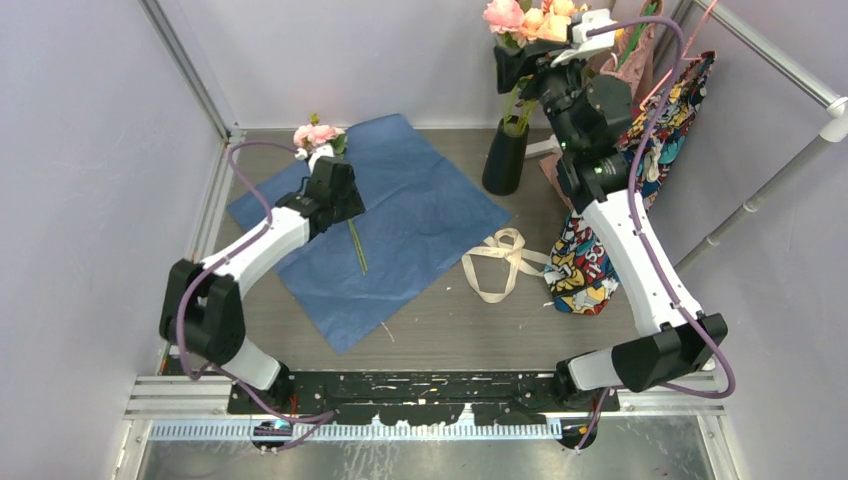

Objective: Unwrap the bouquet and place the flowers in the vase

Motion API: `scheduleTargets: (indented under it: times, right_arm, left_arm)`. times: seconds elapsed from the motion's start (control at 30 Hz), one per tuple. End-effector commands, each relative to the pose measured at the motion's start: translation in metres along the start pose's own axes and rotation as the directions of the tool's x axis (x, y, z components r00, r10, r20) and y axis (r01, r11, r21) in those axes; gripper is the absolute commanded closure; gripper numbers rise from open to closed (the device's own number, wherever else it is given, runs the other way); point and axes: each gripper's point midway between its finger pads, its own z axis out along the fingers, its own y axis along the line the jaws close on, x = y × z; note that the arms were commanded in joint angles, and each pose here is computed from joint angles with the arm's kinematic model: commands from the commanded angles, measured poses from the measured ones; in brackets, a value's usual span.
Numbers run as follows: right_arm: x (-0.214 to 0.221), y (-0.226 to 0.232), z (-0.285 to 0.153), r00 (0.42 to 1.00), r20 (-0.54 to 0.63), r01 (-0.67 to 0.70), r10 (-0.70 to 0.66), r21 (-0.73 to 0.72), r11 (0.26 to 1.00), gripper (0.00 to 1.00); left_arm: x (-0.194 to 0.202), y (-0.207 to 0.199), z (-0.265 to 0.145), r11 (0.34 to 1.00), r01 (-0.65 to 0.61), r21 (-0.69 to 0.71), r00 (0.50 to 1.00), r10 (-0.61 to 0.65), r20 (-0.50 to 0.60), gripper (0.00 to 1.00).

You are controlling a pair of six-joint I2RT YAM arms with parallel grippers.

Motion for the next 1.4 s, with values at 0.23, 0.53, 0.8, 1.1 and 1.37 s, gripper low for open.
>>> scheduleTargets:
  times: [0.23, 0.53, 0.8, 1.1, 1.37]
  right_arm:
    - [0.046, 0.07, -0.027, 0.992, -0.09, -0.1, 0.088, -0.14, 0.985, 0.24]
    - [0.096, 0.073, -0.024, 0.975, -0.183, -0.148, 0.124, -0.125, 0.981, 0.25]
    - [0.124, 0.076, -0.024, 0.964, -0.233, -0.16, 0.127, -0.127, 0.979, 0.25]
    - [0.138, 0.078, -0.021, 0.959, -0.25, -0.17, 0.134, -0.129, 0.977, 0.25]
    - [0.15, 0.076, -0.021, 0.954, -0.273, -0.164, 0.127, -0.116, 0.98, 0.26]
  left_arm:
    - [-0.019, 0.006, 0.065, 0.992, 0.036, -0.12, 0.999, -0.039, -0.02, 0.56]
    - [-0.022, 0.022, 0.096, 0.983, 0.049, -0.175, 0.999, -0.051, -0.008, 0.59]
    - [-0.034, 0.053, 0.11, 0.978, 0.103, -0.18, 0.995, -0.103, 0.007, 0.55]
    - [-0.015, 0.054, 0.137, 0.986, 0.082, -0.148, 0.992, -0.095, -0.079, 0.55]
    - [-0.013, 0.054, 0.14, 0.986, 0.078, -0.145, 0.992, -0.091, -0.084, 0.58]
